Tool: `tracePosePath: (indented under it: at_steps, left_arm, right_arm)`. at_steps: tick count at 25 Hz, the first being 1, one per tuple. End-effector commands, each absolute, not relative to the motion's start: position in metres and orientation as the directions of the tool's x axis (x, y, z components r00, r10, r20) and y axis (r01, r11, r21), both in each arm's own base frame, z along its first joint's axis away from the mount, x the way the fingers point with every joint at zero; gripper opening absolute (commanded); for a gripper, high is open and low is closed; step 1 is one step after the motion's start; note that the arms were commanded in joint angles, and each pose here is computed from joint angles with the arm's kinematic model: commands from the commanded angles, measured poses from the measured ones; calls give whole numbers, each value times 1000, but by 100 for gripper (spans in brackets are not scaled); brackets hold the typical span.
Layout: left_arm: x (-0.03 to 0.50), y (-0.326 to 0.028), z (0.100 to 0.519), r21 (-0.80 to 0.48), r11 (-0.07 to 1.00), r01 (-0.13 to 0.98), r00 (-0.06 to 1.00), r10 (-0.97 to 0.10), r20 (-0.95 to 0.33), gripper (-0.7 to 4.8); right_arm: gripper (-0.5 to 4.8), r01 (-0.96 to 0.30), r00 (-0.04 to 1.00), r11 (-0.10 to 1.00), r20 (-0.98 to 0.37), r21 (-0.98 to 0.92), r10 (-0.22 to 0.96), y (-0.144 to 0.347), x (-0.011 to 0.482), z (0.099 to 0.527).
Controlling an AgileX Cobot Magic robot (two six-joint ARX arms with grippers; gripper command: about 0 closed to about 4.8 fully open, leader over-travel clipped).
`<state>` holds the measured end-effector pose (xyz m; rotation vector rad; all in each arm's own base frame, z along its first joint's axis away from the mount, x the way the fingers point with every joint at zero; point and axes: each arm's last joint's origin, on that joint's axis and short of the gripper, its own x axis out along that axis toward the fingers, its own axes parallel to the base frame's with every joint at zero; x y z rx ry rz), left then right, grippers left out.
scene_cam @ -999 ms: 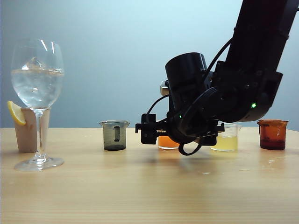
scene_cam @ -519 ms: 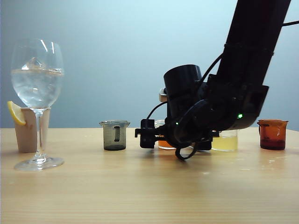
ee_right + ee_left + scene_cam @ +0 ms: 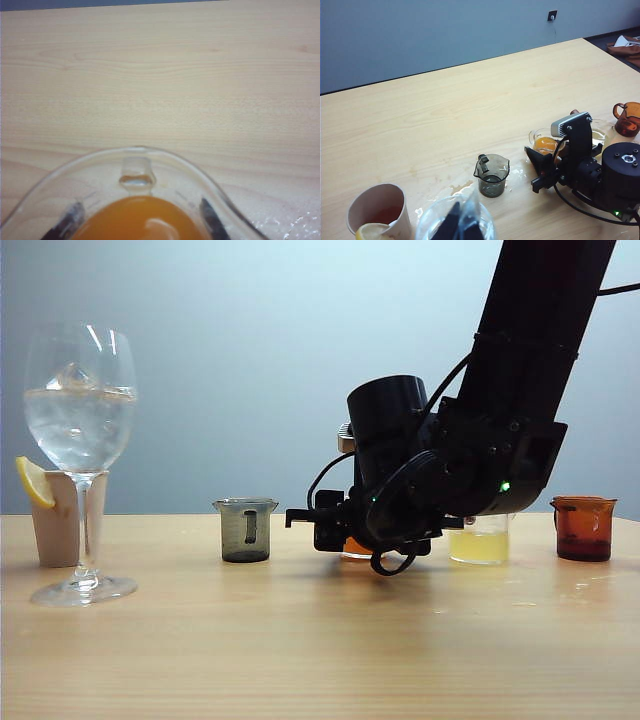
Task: Pick up the second measuring cup from the left, pour the orange juice inside into the goblet, and finally put the measuring cup back in its original place.
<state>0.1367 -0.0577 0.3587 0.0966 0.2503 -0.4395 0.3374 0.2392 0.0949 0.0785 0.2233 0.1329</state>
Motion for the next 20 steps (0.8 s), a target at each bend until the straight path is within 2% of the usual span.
tracePosePath:
  at_steps: [1,4,11,14,20]
  left_arm:
    - [136,-57,361,39,901,432,878,-411,-245,-3]
    - [136,-57,361,39,901,432,878,-411,-245,-3]
    - [136,-57,361,39,901,432,878,-411,-245,-3]
    - [136,-57,361,39,901,432,878,-411,-245,-3]
    - [136,-57,361,39,901,432,878,-411,-245,-3]
  right_arm:
    - [156,-127,967,987,-209,100,146,240,337,96]
    - [156,-157,967,982,-185,101,173,241,337,102]
    - [156,-346,929,938,-127,37,348,242,331,157]
    - [156,-451,885,890,-103,58,455,239,322,195]
    - [156,-505,862,860,-23,74,507,234,309,236]
